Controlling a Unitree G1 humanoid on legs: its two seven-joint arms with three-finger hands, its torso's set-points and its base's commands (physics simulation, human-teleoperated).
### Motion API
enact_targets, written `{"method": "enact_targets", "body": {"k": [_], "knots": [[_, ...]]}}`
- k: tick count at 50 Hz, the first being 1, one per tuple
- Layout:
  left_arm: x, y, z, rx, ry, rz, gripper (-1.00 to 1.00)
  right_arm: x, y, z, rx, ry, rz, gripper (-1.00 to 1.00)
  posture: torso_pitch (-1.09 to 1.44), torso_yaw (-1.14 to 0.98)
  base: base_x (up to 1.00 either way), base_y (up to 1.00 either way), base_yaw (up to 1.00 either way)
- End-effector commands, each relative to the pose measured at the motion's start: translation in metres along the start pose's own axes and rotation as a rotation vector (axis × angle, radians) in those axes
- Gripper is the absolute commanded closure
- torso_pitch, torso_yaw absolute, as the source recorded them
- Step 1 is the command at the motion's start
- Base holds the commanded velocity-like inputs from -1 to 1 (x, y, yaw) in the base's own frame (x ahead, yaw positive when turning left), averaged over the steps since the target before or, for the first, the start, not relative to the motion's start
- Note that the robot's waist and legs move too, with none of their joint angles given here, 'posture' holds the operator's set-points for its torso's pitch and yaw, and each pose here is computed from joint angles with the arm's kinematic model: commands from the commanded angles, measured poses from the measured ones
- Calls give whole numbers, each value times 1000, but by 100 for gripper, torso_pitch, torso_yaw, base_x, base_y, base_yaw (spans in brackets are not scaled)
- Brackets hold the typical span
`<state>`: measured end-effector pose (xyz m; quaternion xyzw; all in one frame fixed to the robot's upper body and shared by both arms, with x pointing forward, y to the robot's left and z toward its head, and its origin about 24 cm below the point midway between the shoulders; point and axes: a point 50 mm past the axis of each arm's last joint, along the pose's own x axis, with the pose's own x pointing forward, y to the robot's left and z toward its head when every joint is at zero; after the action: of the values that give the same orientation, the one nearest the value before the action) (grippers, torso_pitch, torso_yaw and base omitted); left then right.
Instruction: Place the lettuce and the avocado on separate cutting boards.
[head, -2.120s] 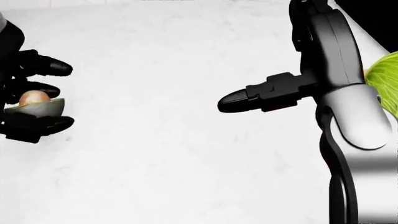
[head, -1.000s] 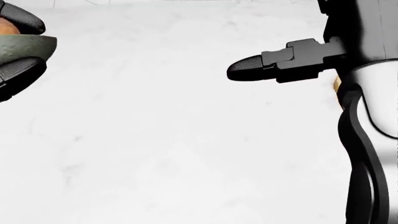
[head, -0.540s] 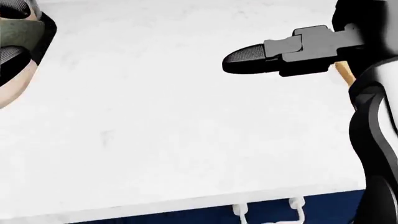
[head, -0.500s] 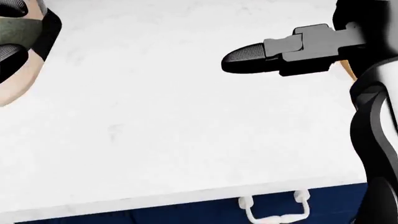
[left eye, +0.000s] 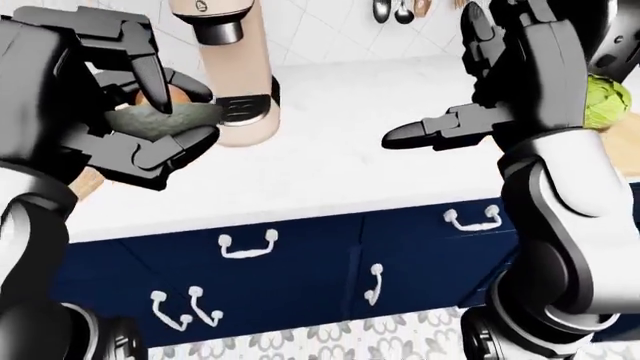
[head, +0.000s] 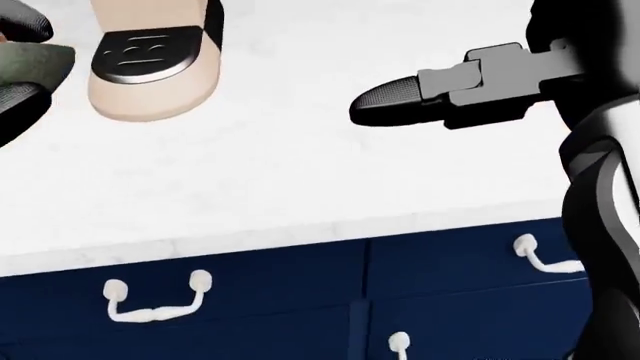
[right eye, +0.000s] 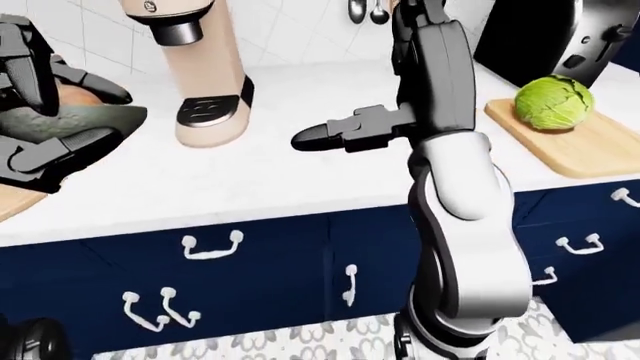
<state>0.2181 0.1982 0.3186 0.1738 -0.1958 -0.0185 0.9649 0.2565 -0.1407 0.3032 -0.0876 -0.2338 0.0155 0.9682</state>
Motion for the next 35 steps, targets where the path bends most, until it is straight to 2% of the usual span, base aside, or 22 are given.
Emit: {"method": "enact_targets", "body": {"k": [1, 13, 24, 35], "knots": [[-2, 9, 10, 18, -67, 69, 100, -2, 3, 14, 0, -88, 15, -100, 0, 0, 0, 37, 0], [-4, 9, 9, 19, -64, 72, 100, -2, 4, 13, -4, -94, 25, -100, 0, 0, 7, 33, 0], [-2, 8, 11, 16, -67, 67, 100, -1, 3, 15, -24, -97, 28, -100, 0, 0, 6, 4, 0], [0, 8, 9, 19, -65, 68, 100, -1, 5, 15, -26, -103, 37, -100, 0, 0, 27, 24, 0]]}}
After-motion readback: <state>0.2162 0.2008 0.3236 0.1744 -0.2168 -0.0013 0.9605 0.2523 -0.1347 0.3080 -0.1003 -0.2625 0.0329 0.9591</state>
